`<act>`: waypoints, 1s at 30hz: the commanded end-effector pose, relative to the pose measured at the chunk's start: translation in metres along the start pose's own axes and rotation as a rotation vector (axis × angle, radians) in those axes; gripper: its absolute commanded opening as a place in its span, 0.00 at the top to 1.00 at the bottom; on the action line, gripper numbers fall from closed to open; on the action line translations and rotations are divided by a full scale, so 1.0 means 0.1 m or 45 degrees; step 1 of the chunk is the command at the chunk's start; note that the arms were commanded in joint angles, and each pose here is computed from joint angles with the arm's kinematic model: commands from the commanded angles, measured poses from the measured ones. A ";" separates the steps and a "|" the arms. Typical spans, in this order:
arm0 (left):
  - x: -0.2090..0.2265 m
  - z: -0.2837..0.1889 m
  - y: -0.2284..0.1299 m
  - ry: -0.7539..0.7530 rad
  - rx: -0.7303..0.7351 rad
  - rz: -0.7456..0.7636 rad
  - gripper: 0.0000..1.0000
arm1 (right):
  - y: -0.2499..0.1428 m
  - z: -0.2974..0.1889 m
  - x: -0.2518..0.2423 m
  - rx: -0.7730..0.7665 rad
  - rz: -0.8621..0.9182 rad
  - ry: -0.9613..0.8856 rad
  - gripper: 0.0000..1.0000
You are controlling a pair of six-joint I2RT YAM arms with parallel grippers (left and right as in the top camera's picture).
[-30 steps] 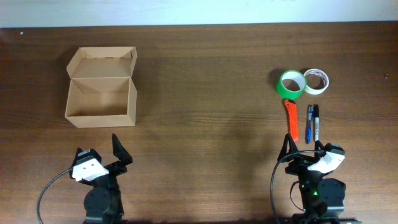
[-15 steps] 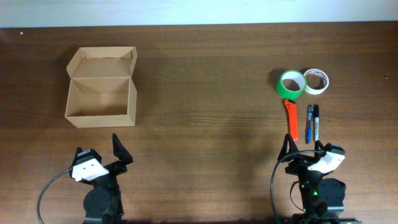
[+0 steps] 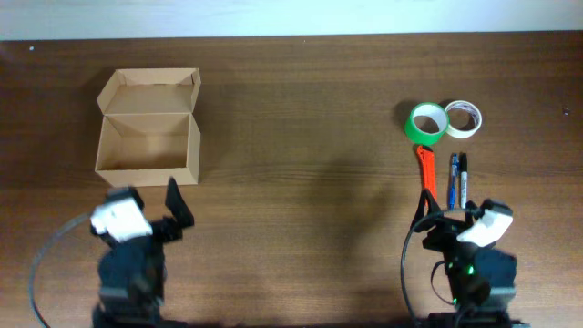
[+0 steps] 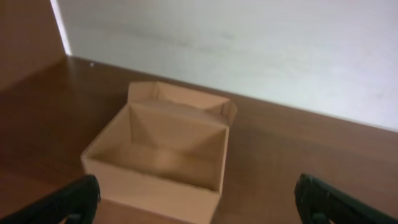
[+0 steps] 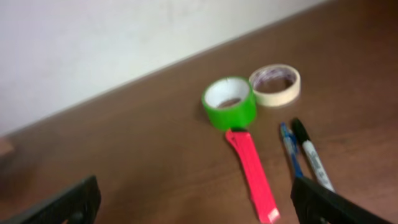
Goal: Pack container
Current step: 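Move the left gripper over the cardboard box and grip its side wall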
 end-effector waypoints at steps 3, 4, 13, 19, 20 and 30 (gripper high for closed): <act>-0.28 0.42 0.63 0.083 0.102 0.143 0.00 | 0.47 0.18 -0.10 0.241 -0.092 -0.113 0.01; -0.32 0.52 0.74 0.101 0.116 0.144 0.00 | 0.58 0.22 -0.14 0.294 -0.105 -0.141 0.01; -0.48 1.35 1.04 0.179 0.457 0.313 0.00 | 1.69 0.47 -0.77 0.742 -0.033 -0.398 0.01; -0.47 1.46 0.58 0.150 0.724 0.325 0.00 | 1.72 0.59 -1.12 0.846 0.041 -0.487 0.01; -0.47 1.45 0.51 0.140 0.770 0.322 0.00 | 1.69 0.59 -1.22 0.865 0.058 -0.521 0.01; -0.44 1.31 0.15 0.107 1.009 0.303 0.00 | 1.45 0.43 -2.01 0.948 0.248 -0.740 0.01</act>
Point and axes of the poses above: each gripper's point midway between its finger pads, its own z axis out along the fingers, its own x axis along the line the jaws close on, y = z × x, the point moved 2 cm from there along -z, back along the fingers, and after that the axes turned 12 degrees about -z, right-handed, at the moved point
